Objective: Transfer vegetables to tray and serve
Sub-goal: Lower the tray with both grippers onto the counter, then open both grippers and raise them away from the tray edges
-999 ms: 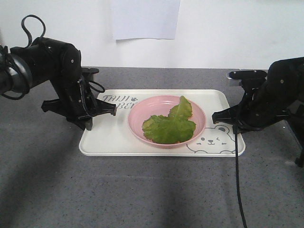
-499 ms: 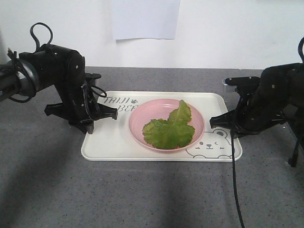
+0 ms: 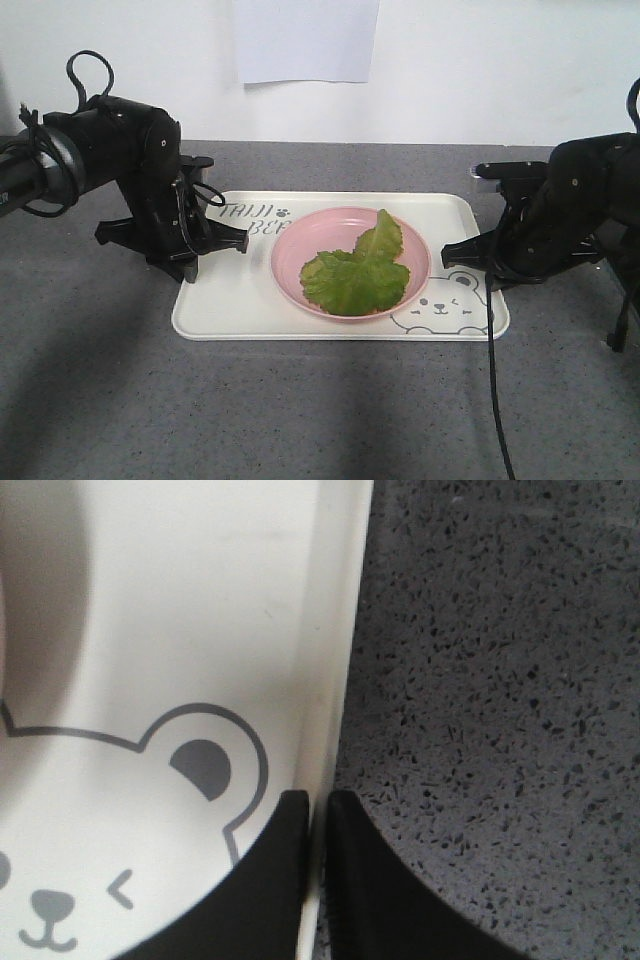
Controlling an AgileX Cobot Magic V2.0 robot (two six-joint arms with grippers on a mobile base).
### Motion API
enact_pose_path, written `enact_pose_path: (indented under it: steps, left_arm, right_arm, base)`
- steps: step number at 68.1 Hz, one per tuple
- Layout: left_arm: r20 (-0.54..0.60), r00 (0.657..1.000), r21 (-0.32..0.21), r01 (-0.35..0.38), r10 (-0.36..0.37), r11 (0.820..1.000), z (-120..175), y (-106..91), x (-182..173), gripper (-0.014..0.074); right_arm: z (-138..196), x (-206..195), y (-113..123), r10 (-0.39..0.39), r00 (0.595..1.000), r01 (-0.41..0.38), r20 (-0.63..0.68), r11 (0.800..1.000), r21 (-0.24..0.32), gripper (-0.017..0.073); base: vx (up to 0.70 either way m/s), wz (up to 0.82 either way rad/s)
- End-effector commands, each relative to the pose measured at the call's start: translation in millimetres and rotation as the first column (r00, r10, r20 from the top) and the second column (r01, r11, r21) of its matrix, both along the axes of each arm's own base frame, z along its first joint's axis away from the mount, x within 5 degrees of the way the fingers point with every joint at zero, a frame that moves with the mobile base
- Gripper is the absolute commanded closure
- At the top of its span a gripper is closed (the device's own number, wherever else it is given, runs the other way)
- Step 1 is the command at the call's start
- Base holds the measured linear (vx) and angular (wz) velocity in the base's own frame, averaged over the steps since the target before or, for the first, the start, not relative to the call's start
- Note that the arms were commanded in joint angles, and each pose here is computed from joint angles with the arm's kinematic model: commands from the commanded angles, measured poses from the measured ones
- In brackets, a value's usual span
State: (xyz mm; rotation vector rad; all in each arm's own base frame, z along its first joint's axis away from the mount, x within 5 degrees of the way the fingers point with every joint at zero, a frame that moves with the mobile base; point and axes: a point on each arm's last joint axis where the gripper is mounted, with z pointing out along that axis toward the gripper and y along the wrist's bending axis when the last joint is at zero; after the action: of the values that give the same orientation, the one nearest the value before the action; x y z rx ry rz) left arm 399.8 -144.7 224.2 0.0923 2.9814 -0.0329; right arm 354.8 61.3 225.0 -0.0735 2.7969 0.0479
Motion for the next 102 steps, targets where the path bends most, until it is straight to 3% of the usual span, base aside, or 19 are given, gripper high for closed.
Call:
enact_pose_path:
  steps: [1,17,32,50,63,71,87,102]
  left_arm:
    - [0.099,0.995,-0.062,0.016,-0.01,0.998,32,-6.0,-3,0.06]
    - [0.096,0.995,-0.067,0.015,-0.009,0.998,32,-6.4,-3,0.0577]
    - [0.097,0.995,-0.067,0.014,-0.008,0.998,32,-6.4,-3,0.0501]
    - [0.102,0.995,-0.077,-0.01,0.017,0.997,33,-6.7,-2,0.0249]
    - [0.113,0.994,-0.069,-0.007,0.015,0.998,36,-5.6,-3,0.0054]
    - [0.141,0.99,-0.061,-0.003,0.012,0.998,44,-3.3,-5,-0.0018]
    - [0.246,0.969,-0.081,0.007,0.013,0.997,76,1.4,-12,-0.0023]
    - [0.297,0.955,-0.096,0.013,0.016,0.995,99,5.5,-22,-0.0004]
  right_arm:
    - [24,2,2,0.005,0.994,-0.008,0.111,1.0,0.024,0.0547]
    - [24,1,2,0.005,0.995,-0.007,0.096,1.0,0.021,0.0458]
    - [24,1,2,0.006,0.996,-0.008,0.091,1.0,0.019,0.0305]
    - [24,1,2,-0.002,0.996,0.0,0.09,1.0,0.023,0.0127]
    - [24,1,2,-0.001,0.996,-0.001,0.091,1.0,0.02,0.0094]
    - [24,0,1,-0.001,0.996,-0.001,0.09,1.0,0.02,0.0094]
    - [27,-1,1,-0.001,0.996,-0.001,0.094,1.0,0.021,0.0094]
    - [54,-11,-1,-0.005,0.984,-0.001,0.176,0.999,0.036,0.0094]
  base:
    - [0.0,0.0]
    - [0.0,0.0]
    - [0.0,0.0]
    - [0.0,0.0]
    - [0.0,0.0]
    - [0.0,0.0]
    - [0.0,0.0]
    - [0.0,0.0]
